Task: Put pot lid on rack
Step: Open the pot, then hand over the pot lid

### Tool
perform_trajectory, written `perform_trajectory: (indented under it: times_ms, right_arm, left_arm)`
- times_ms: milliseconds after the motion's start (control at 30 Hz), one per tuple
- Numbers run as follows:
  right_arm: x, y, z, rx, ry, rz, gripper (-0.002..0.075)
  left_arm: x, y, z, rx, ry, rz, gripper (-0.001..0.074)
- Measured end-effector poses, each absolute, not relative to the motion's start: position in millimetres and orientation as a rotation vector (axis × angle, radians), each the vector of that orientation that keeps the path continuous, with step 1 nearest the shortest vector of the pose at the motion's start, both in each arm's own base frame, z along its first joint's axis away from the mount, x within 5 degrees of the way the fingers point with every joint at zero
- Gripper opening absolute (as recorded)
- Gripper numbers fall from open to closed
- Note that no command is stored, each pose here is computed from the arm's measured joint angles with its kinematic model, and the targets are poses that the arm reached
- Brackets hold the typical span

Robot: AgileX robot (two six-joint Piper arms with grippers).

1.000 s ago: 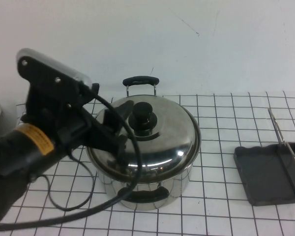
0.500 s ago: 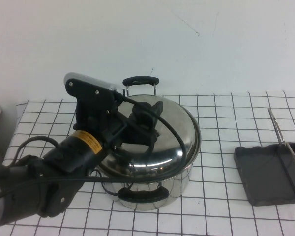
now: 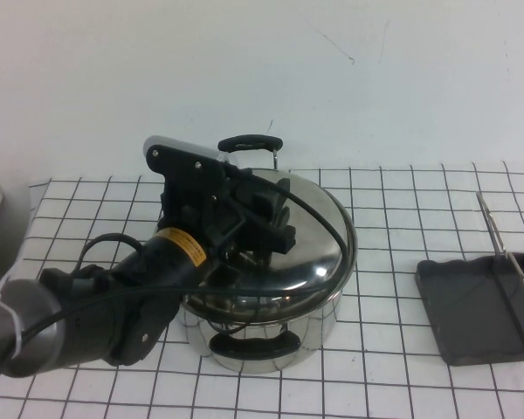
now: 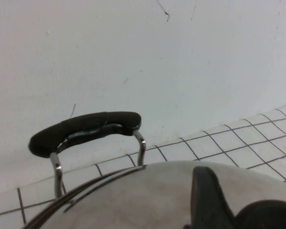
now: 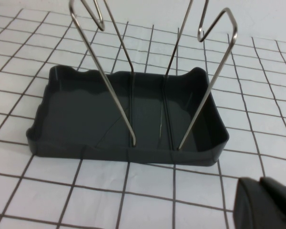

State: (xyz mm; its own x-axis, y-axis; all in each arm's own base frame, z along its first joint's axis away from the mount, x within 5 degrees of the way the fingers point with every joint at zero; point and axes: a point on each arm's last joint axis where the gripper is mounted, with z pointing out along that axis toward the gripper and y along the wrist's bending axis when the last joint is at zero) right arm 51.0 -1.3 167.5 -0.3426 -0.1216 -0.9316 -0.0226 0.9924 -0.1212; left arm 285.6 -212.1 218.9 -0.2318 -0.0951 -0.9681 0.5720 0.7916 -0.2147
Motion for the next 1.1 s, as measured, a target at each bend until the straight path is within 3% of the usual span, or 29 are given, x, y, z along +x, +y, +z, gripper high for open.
perform_trajectory:
  times_ms: [67, 300, 700, 800, 933, 1033, 1100]
  right_arm:
    - [51, -1, 168, -0.103, 1.919, -0.102, -0.0003]
    - [51, -1, 168, -0.103, 1.919, -0.102, -0.0003]
    - [51, -4, 168, -0.135, 1.918, -0.159, -0.0003]
    - [51, 0, 168, -0.031, 1.915, -0.026, -0.0003]
    - [52, 13, 173, 0.301, 1.852, 0.416, -0.0003]
    - [54, 17, 181, 0.493, 1.737, 0.665, -0.0003]
    - [54, 16, 186, 0.540, 1.672, 0.713, -0.0003]
  left_arm:
    - [286, -212, 219, 0.379, 1.698, -0.648, 0.0314]
    - [287, -213, 222, 0.370, 1.643, -0.664, 0.0314]
    - [267, -215, 275, 0.448, 1.298, -0.808, 0.0314]
    - [257, -214, 291, 0.411, 1.268, -0.966, 0.0314]
    - [248, -215, 302, 0.323, 1.247, -1.210, 0.0314]
    - [245, -218, 301, 0.339, 1.261, -1.281, 0.0314]
    - [243, -219, 300, 0.360, 1.273, -1.309, 0.0314]
